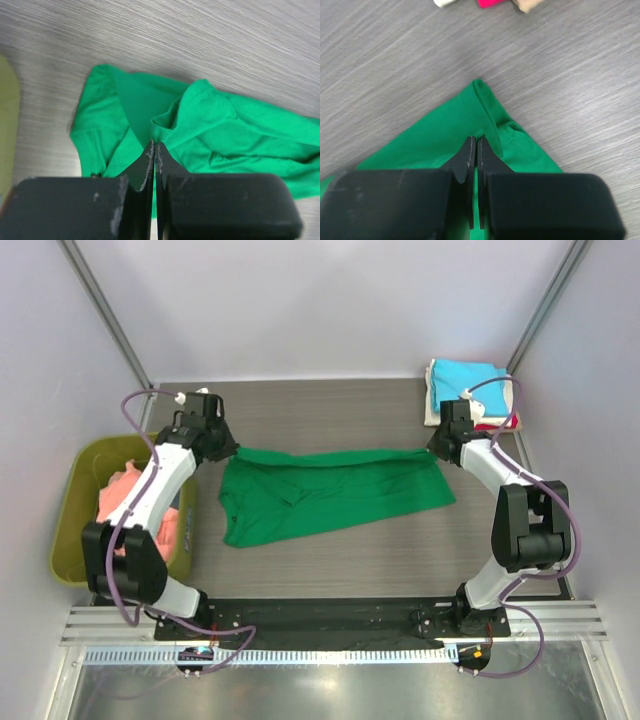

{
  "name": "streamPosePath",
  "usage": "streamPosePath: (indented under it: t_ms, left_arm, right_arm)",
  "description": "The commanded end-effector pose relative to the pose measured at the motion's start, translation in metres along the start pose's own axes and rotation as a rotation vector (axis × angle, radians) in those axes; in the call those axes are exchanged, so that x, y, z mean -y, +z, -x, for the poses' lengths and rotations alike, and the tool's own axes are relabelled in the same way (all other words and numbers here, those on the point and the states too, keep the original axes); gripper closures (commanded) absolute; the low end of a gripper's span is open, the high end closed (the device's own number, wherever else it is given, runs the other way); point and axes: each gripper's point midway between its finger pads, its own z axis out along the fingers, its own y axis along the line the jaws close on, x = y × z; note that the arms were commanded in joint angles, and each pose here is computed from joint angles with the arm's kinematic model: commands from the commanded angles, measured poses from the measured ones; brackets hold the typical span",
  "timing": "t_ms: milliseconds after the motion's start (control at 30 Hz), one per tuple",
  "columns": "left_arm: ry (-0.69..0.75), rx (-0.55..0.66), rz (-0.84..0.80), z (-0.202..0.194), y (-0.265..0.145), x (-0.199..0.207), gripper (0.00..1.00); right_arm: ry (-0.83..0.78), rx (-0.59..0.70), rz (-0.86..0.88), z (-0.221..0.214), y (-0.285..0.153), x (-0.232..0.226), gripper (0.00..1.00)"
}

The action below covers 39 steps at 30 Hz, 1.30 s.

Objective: Fold and stack the t-shirts
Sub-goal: Fold the tshirt

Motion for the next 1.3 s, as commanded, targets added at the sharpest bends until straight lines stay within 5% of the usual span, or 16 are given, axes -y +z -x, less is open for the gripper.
streamPosePath:
  t_ms: [0,567,700,733,833,900,967,1267]
  left_arm:
    - [-0.009,0.075,0.016,0.006,-0.026,-0.005,1.00]
    - [0.015,-0.028,0.081,-0.072,-0.061,-0.038,1.00]
    - [-0.017,-0.090,0.074,-0.100,-0.074,-0.045,0.99]
    - [-0.006,-0.105,0.051,-0.108,-0.078,-0.040,0.98]
    - [-0.010,-0.121,-0.016,-0.127,-0.094,-0.031,0.73]
    - [-0.023,-0.117,-0.047,-0.129,-0.098,-0.026,0.46]
    - [-0.025,-0.109,-0.052,-0.128,-0.095,-0.023,0.40]
    - [-0.034,-0.111,0.036,-0.129,-0.018,-0.019,0.43]
  right_arm:
    - [0.040,0.067,0.027,0.019,-0.010,-0.001,0.99]
    - [0.033,0.050,-0.020,0.008,-0.007,0.017,0.97]
    - [0.077,0.028,-0.068,0.000,-0.005,0.039,0.55]
    - [0.116,0.042,-0.086,0.005,-0.006,0.051,0.35]
    - [0.124,0.083,-0.070,0.017,-0.018,0.057,0.16]
    - [0.123,0.081,-0.002,0.022,-0.027,0.044,0.14]
    - [0.113,0.068,0.042,0.018,-0.029,0.031,0.14]
    - [-0.069,-0.134,0.172,-0.061,-0.002,-0.037,0.14]
